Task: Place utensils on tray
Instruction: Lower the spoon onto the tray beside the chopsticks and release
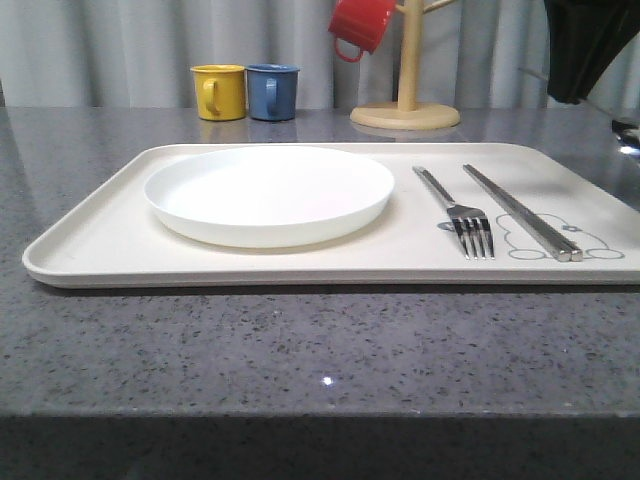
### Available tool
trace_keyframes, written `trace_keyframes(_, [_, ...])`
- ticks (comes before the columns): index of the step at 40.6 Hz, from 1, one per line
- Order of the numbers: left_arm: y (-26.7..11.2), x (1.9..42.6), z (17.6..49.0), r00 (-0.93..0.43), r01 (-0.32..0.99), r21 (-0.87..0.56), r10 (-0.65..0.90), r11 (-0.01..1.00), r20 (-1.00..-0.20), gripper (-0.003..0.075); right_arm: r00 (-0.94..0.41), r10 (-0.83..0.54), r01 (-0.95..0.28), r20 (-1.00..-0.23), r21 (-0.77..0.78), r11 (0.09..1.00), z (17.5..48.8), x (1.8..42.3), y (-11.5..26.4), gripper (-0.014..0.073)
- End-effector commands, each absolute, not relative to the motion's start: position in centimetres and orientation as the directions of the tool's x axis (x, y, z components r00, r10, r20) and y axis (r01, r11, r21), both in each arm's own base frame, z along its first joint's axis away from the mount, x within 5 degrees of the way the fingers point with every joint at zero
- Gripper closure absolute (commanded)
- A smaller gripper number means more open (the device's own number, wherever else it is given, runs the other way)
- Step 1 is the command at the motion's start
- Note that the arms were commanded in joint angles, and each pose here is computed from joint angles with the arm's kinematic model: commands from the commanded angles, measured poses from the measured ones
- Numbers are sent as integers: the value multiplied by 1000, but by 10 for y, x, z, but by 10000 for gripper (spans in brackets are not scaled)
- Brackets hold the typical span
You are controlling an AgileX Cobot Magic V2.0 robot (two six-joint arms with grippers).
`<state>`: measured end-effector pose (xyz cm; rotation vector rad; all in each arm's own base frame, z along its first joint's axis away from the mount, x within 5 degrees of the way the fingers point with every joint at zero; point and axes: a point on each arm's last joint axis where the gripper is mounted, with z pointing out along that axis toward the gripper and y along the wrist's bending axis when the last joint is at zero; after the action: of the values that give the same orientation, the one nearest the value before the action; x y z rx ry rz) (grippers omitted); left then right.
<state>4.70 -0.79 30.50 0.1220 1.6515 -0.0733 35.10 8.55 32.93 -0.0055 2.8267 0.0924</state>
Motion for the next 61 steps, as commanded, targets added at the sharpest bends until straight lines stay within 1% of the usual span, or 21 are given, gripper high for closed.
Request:
trace_keyframes(1, [-7,47,320,11,113,10,9,994,-1000,738,-965,16,2,-262,57,998,341,340,83,652])
trace_keyframes(11, [-7,47,320,11,113,10,9,994,-1000,738,-981,18,6,-193,63,998,317,353,88,652])
trace_keyframes(23, [-7,47,320,11,113,10,9,994,-1000,738,-989,16,8,-149,54,999,301,361,90,652])
trace_keyframes(36, [-7,47,320,11,113,10,9,994,-1000,738,-991,16,9,-135,50,999,295,363,91,652])
trace_keyframes(46, [-7,47,320,11,113,10,9,994,-1000,738,-997,17,14,-82,37,999,281,358,90,652])
trace_keyframes(55, [-7,47,320,11,113,10,9,994,-1000,738,-996,35,33,-86,24,999,281,358,88,652])
trace_keyframes(58, [-7,47,320,11,113,10,9,994,-1000,738,-995,42,40,-86,25,999,281,358,88,636])
trace_keyframes(61, [-7,47,320,11,113,10,9,994,-1000,738,-995,45,43,-88,26,999,281,358,88,575])
